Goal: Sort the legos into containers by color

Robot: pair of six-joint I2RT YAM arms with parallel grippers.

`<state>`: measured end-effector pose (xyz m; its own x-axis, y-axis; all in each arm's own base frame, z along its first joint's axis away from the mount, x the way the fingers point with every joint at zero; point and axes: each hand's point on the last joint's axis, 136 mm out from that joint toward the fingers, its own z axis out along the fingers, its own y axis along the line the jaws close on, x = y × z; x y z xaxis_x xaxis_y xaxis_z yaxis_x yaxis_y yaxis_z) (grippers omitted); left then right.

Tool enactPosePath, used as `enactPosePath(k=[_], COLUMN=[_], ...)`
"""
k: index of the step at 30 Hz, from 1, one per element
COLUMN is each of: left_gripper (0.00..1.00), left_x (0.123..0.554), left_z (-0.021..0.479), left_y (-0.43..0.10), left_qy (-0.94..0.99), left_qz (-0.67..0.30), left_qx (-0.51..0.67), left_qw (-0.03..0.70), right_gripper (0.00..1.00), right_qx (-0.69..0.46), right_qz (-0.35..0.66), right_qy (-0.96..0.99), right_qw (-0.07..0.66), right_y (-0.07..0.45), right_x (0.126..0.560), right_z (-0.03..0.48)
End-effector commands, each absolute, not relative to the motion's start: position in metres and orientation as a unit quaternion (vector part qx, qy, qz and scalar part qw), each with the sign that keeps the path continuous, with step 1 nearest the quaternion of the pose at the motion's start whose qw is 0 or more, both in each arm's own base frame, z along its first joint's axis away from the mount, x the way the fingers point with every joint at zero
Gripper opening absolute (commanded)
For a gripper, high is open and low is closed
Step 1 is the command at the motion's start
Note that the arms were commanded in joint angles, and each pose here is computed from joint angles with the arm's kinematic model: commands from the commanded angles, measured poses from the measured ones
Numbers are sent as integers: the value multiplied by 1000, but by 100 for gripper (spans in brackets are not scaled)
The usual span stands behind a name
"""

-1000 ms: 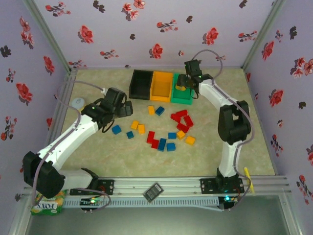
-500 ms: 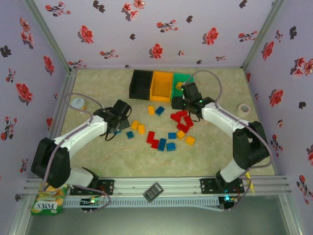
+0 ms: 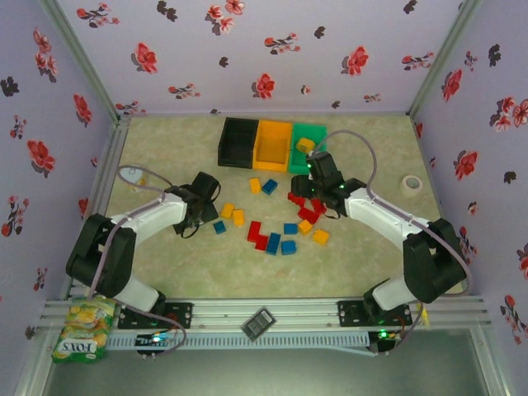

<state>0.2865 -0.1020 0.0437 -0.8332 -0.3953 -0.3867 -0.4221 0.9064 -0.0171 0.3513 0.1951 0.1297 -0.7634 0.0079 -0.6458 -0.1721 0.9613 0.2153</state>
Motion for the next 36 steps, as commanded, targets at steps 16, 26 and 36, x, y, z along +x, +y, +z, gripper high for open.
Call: enactPosePath(k=[16, 26, 36], left_gripper=[49, 38, 38], left_x=[303, 337, 461], left_z=[21, 64, 155], left_y=[-102, -118, -184], left_qy=[959, 962, 943], left_qz=[24, 8, -19], left_qx=[-211, -157, -11], left_qw=[187, 225, 331], right_gripper=[56, 54, 54], right_qx=[-48, -34, 0], right_qz=[112, 81, 56], right_qy=[928, 931, 936], right_qw=[352, 354, 348], right_y=[193, 179, 149], right_x=[347, 342, 313], right_z=[130, 135, 128])
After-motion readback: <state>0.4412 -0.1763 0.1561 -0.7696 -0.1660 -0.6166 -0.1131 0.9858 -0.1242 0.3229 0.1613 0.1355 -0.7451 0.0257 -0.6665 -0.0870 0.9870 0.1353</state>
